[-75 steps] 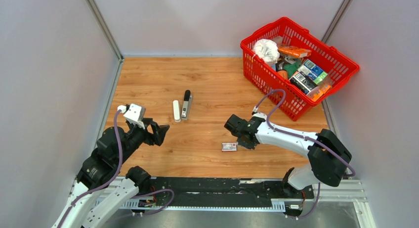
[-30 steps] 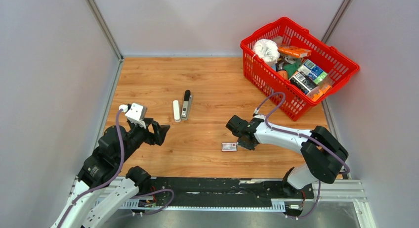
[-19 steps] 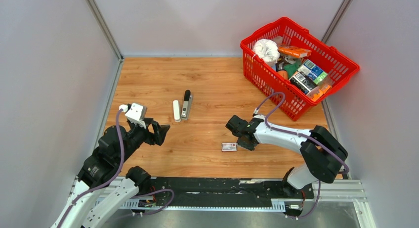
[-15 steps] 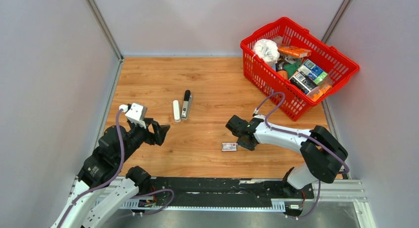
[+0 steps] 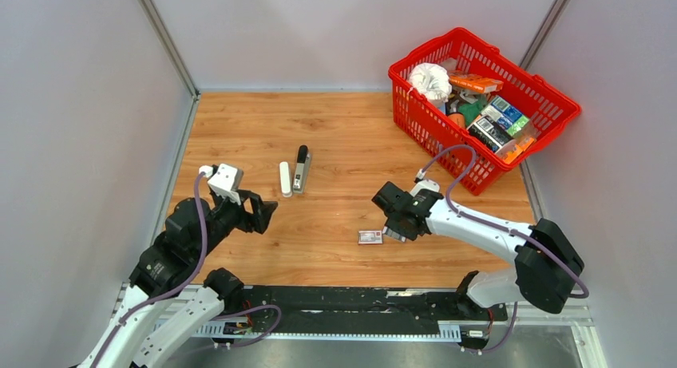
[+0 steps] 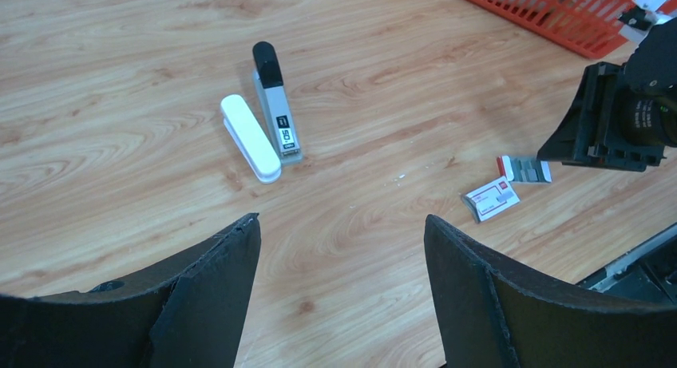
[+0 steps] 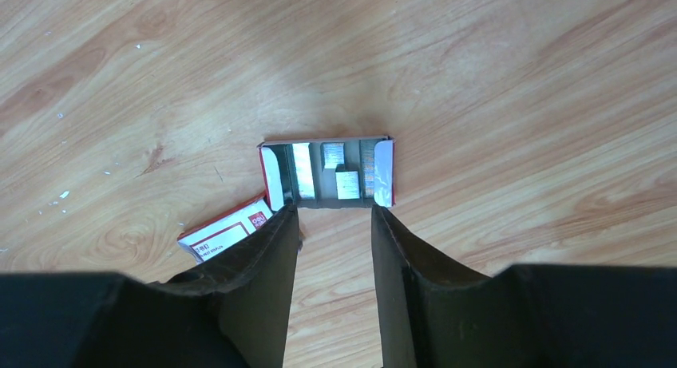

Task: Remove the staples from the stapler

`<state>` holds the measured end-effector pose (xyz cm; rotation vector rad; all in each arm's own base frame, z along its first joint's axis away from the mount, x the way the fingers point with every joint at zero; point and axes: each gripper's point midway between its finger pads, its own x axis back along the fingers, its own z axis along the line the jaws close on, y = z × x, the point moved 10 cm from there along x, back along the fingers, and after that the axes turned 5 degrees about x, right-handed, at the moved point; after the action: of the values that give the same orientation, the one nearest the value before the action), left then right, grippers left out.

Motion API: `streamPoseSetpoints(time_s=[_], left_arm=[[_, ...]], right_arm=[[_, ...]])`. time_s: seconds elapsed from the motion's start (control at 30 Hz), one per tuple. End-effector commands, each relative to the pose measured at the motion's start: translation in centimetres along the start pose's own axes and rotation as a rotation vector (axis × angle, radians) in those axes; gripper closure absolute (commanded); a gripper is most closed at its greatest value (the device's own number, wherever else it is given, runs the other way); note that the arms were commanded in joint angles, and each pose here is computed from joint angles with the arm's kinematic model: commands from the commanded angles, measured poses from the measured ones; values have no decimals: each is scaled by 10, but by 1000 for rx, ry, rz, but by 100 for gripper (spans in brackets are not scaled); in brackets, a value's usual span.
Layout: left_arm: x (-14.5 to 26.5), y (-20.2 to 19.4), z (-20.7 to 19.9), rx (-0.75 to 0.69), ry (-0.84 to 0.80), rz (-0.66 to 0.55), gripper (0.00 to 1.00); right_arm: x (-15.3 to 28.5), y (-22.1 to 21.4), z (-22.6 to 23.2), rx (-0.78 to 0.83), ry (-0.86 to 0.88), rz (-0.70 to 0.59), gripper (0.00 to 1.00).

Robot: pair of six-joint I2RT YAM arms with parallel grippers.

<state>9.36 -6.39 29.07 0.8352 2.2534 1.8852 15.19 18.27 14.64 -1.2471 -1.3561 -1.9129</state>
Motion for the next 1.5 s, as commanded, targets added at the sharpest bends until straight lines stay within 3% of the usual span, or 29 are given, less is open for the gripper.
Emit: streamPoseSetpoints(time_s=[0.0, 0.33, 0.7, 1.1, 1.47], left_arm=[[-6, 2, -5, -6, -43, 28, 18], [-22, -6, -14, 62, -93, 139, 20], [-54, -34, -21, 202, -132, 241, 29], [-81, -51, -24, 253, -141, 288, 40], [-89, -59, -23, 270, -140, 308, 42]], right_arm=[[9, 7, -8, 3, -8, -48, 58], [3, 5, -30, 7, -26, -50, 58], [-4, 5, -38, 20, 13, -31, 58], [-9, 3, -31, 40, 49, -6, 62], [-17, -2, -35, 45, 19, 2, 67]])
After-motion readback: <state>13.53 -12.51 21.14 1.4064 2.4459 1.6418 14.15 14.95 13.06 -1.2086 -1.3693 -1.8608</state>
